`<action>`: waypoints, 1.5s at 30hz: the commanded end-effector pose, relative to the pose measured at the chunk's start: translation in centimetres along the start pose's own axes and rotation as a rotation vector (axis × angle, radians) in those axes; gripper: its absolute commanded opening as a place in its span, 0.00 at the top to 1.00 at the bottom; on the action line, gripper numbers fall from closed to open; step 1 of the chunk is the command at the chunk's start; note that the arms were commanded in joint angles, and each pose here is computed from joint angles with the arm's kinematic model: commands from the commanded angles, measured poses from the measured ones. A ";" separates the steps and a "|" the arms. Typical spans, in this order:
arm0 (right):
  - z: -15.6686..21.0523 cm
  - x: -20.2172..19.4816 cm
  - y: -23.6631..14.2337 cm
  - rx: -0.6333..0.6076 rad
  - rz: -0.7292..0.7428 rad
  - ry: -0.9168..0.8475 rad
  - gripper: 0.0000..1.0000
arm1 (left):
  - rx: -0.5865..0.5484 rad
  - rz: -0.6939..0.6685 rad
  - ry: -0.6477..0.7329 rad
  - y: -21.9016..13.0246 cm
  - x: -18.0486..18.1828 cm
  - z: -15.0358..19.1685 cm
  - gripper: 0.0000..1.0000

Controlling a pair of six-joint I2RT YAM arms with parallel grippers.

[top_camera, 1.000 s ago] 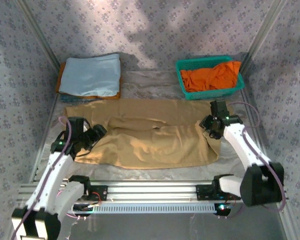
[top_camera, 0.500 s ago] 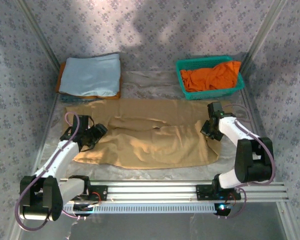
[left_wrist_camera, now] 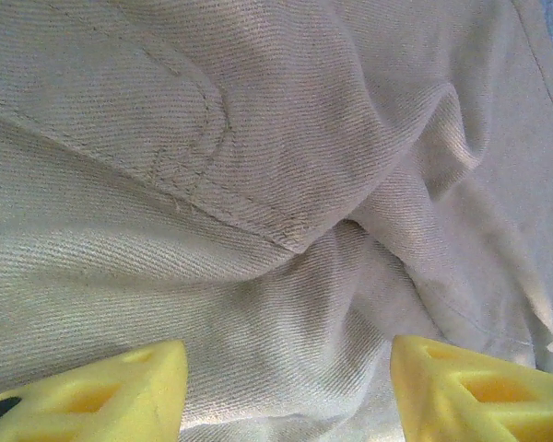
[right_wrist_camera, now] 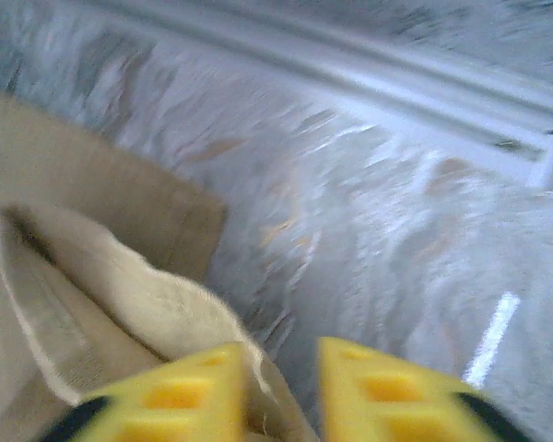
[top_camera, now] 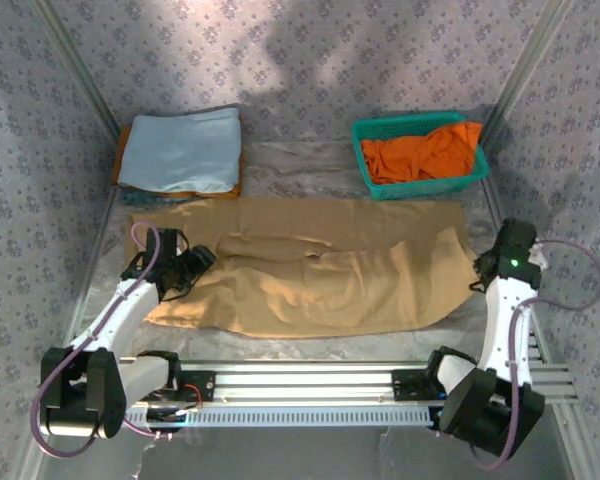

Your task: Fold and stack the trousers

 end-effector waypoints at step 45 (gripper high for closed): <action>23.8 4.2 5.3 0.453 0.024 -0.652 0.49 | -0.022 -0.180 -0.043 2.1 2.4 -0.7 0.27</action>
Point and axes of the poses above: each hand's point on the last joint's axis, 136 mm out from that joint toward the fingers, its own y axis out along the fingers, its own x axis along the line the jaws close on, z = x × y, the point moved 8 cm from there along -y, back along the fingers, and after that the axes turned 4 degrees about y, right-handed, at the moved point
